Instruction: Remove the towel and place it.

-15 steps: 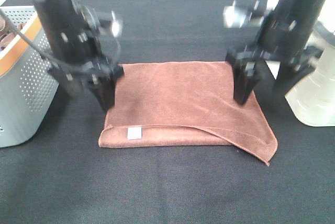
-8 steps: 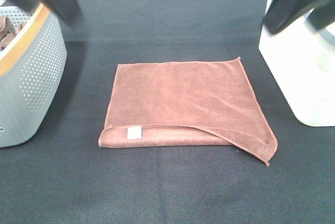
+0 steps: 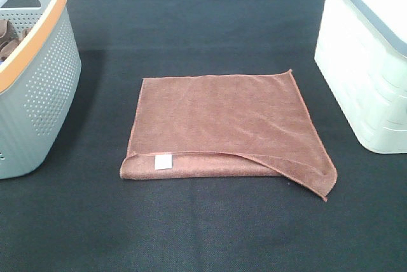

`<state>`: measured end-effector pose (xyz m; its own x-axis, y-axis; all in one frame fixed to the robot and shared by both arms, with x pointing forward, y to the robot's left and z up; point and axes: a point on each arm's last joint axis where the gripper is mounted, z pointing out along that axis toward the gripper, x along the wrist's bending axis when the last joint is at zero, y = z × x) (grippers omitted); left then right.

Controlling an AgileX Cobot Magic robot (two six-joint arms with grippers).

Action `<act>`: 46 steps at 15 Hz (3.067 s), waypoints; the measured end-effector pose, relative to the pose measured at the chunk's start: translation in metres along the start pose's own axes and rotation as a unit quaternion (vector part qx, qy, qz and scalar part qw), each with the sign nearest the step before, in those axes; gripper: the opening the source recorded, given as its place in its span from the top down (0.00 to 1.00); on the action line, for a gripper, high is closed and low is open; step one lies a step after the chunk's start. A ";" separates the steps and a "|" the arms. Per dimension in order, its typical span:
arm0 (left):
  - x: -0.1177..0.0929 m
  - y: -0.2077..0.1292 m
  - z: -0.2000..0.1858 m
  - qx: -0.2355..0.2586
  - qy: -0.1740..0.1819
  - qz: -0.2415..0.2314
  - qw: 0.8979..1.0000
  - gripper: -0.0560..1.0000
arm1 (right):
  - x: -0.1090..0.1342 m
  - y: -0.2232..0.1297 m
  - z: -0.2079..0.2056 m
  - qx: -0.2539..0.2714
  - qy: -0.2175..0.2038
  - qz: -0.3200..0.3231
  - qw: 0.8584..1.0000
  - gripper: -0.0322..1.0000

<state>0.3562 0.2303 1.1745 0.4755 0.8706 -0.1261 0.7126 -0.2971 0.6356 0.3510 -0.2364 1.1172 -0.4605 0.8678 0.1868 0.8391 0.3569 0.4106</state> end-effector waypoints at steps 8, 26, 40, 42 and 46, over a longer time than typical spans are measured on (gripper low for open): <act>0.015 -0.143 0.037 0.062 0.016 -0.014 0.998 0.28 | -0.009 -0.088 0.023 -0.021 -0.046 -0.021 0.998 0.23; 0.014 -0.154 0.036 -0.050 0.008 0.126 0.991 0.28 | -0.013 -0.110 0.033 -0.108 -0.071 -0.036 0.991 0.23; 0.018 -0.167 0.018 -0.125 0.114 0.042 0.985 0.28 | -0.017 -0.114 0.028 -0.139 -0.111 0.032 0.984 0.23; 0.015 -0.175 0.010 -0.164 0.173 0.003 0.971 0.28 | -0.015 -0.123 0.022 -0.181 -0.139 0.057 0.972 0.23; 0.010 -0.183 0.004 -0.200 0.207 -0.009 0.958 0.28 | -0.006 -0.142 0.013 -0.257 -0.160 0.055 0.951 0.23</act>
<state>0.2328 0.2919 1.0535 0.1604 0.9797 0.1205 0.4248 -0.1787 0.8875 0.2385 -0.2876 1.0466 -0.1976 0.9802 0.0073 0.5866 0.1123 0.8020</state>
